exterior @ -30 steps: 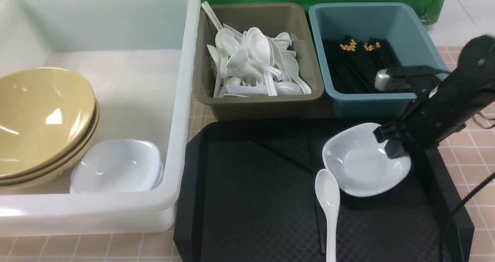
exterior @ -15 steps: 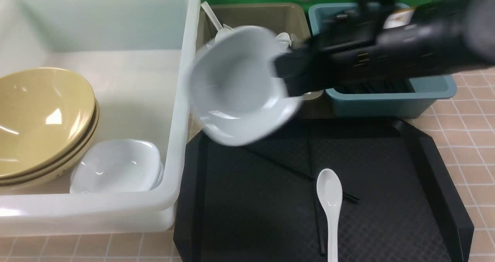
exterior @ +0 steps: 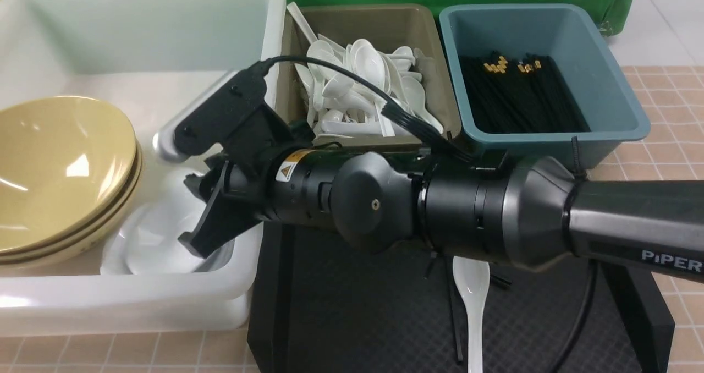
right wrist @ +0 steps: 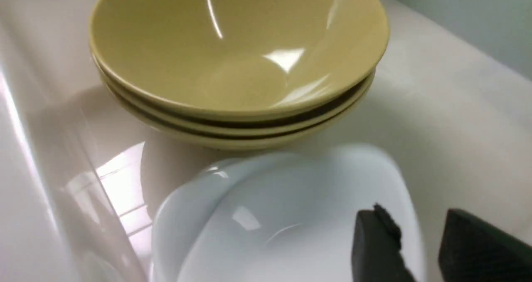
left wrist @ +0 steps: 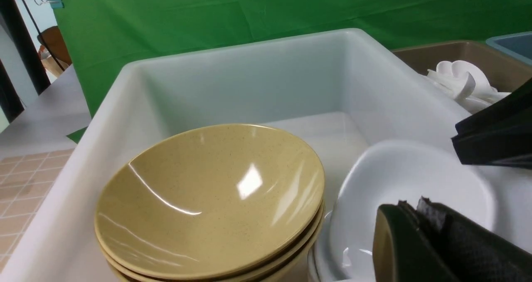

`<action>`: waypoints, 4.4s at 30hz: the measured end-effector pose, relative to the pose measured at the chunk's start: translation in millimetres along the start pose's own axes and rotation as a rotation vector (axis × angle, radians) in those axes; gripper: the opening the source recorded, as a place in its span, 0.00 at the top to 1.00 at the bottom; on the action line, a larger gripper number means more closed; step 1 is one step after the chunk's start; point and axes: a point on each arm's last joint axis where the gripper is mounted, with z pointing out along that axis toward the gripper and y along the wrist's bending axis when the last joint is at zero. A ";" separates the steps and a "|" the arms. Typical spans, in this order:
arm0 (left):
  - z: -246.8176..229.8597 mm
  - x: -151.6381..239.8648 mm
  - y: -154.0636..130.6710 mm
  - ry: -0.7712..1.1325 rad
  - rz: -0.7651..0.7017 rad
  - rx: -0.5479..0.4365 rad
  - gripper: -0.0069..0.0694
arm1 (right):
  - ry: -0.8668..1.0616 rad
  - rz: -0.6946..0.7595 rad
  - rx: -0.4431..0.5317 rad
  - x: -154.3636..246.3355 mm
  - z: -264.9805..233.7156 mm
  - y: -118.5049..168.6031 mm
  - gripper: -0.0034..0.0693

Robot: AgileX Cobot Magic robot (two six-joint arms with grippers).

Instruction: On brown table put chopsticks spoon bowls plates into blue grey white boxes.

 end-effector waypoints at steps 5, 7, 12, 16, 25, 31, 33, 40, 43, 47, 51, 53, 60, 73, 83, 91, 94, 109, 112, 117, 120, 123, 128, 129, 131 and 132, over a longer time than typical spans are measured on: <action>0.0 1.0 0.1 0.011 0.000 -0.001 0.91 | 0.133 -0.032 -0.129 -15.4 -39.1 -8.6 0.28; 0.0 1.0 0.1 0.011 0.000 -0.001 0.91 | 0.174 -0.020 -0.148 -19.5 -52.2 -14.6 0.26; 0.0 0.3 0.0 0.004 0.000 0.000 0.91 | 0.557 0.217 -0.053 1.6 -119.0 -65.2 0.25; 0.0 -0.4 0.0 -0.005 0.000 0.000 0.90 | 0.795 0.361 0.059 69.2 -137.7 -79.4 0.25; 0.0 -0.7 -0.1 -0.008 0.000 0.001 0.90 | 0.854 0.523 0.179 162.1 -133.7 -69.3 0.24; 0.0 -0.6 -0.1 -0.006 0.000 0.001 0.90 | 0.795 0.517 0.201 167.1 -117.4 -75.0 0.39; 0.0 -0.3 0.0 -0.004 0.000 0.001 0.90 | 0.795 0.494 0.193 166.5 -115.5 -75.8 0.53; 0.0 0.0 0.0 0.000 0.000 0.001 0.90 | 0.863 0.443 0.136 156.9 -124.3 -72.8 0.81; 0.0 0.0 0.0 0.000 0.000 0.001 0.90 | 0.775 0.397 0.121 122.9 -143.0 -72.9 0.81; 0.0 -0.1 0.0 -0.001 0.000 0.001 0.90 | 0.573 0.322 0.132 74.6 -159.0 -77.9 0.81; 0.0 -0.7 -0.1 -0.008 0.000 0.001 0.90 | 0.318 0.199 0.174 31.8 -158.1 -89.3 0.81; 0.1 -0.6 -0.1 -0.008 0.000 0.002 0.90 | 0.125 0.100 0.230 4.8 -145.5 -101.7 0.81; 1.6 1.5 -0.7 -0.005 0.002 0.003 0.90 | -0.076 -0.037 0.377 -18.6 -76.5 -159.7 0.80; 1.6 1.4 -0.7 -0.006 0.002 0.003 0.90 | 0.430 0.295 0.266 19.6 -65.4 -201.3 0.40; 1.6 0.4 -0.8 -0.018 0.002 0.004 0.90 | 0.852 0.332 0.072 84.8 -66.8 -140.4 0.39; 1.6 0.1 -0.9 -0.021 0.002 0.005 0.90 | 0.874 0.337 0.089 128.5 -49.3 -135.4 0.40; 1.6 0.1 -0.9 -0.021 0.002 0.005 0.90 | 0.890 0.329 0.083 131.7 -47.5 -135.6 0.56; 1.6 0.1 -0.6 -0.020 0.005 0.002 0.90 | 0.776 0.089 0.095 47.3 -129.1 -114.9 0.84; 1.6 0.1 -0.5 -0.021 0.007 0.001 0.90 | 0.598 0.003 0.255 13.8 -159.8 -122.6 0.84; 1.6 0.1 -0.5 -0.021 0.008 0.000 0.90 | 0.175 -0.010 0.573 -24.5 -185.8 -169.0 0.84; 1.6 0.1 -0.4 -0.021 0.009 0.000 0.90 | 0.028 0.105 0.628 -15.4 -175.1 -205.4 0.83; 1.6 0.1 -0.4 -0.021 0.009 0.000 0.90 | 0.019 0.277 0.670 16.8 -159.1 -242.3 0.80; 1.6 0.2 -0.3 -0.020 0.010 -0.001 0.90 | 0.172 0.583 0.773 73.0 -146.4 -271.5 0.59; 1.6 0.2 -0.3 -0.020 0.010 -0.001 0.90 | 0.209 0.592 0.782 76.7 -145.8 -269.7 0.54; 1.6 0.3 -0.3 -0.019 0.010 -0.001 0.90 | 0.270 0.575 0.783 78.4 -143.9 -263.3 0.49; 1.6 0.3 -0.3 -0.019 0.010 -0.001 0.90 | 0.297 0.547 0.772 76.4 -141.6 -257.2 0.48</action>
